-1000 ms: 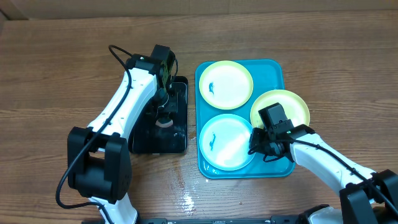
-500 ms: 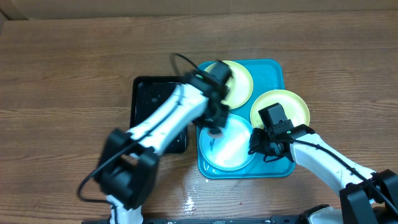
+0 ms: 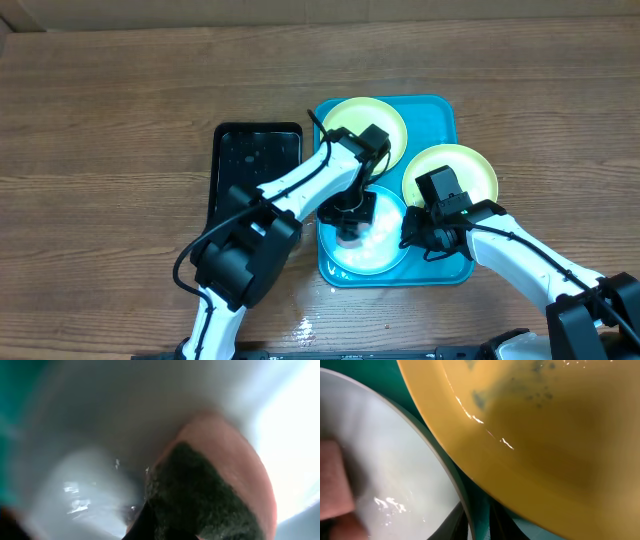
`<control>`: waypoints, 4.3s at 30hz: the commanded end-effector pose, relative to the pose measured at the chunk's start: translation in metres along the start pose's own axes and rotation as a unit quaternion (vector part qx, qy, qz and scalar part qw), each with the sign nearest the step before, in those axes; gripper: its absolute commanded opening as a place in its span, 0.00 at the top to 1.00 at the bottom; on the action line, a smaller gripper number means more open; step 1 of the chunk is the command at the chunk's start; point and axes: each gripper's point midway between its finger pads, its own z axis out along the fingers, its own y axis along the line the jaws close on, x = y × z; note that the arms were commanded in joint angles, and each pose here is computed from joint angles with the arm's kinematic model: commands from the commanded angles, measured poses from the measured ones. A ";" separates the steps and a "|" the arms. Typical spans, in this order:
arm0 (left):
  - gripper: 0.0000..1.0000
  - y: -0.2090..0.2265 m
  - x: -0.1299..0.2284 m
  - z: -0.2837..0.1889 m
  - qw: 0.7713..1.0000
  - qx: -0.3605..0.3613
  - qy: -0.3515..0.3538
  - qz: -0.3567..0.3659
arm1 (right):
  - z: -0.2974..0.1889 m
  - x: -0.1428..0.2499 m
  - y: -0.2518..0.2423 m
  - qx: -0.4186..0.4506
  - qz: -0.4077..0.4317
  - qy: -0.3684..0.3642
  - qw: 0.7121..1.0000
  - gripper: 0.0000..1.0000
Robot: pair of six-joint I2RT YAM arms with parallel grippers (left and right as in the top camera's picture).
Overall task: Clean dirty plates on tray and stack at the side
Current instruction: 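Carry the sponge with the left gripper onto the pale blue plate, then scrub the pale blue plate surface with the sponge in the left gripper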
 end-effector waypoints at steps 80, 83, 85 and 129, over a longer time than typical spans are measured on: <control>0.96 -0.072 0.018 -0.001 0.962 0.243 0.064 0.104 | 0.000 0.001 -0.003 0.011 0.002 0.003 1.000 0.82; 0.96 -0.067 0.019 0.001 0.966 0.230 0.065 0.101 | -0.001 0.002 -0.004 0.013 0.002 0.005 1.000 0.82; 0.96 -0.053 0.018 0.007 0.976 0.188 0.064 0.085 | -0.001 0.003 -0.005 0.014 0.002 0.007 1.000 0.82; 0.96 0.074 -0.001 -0.151 0.972 -0.026 -0.205 -0.114 | -0.001 0.004 -0.005 0.015 0.003 0.008 1.000 0.83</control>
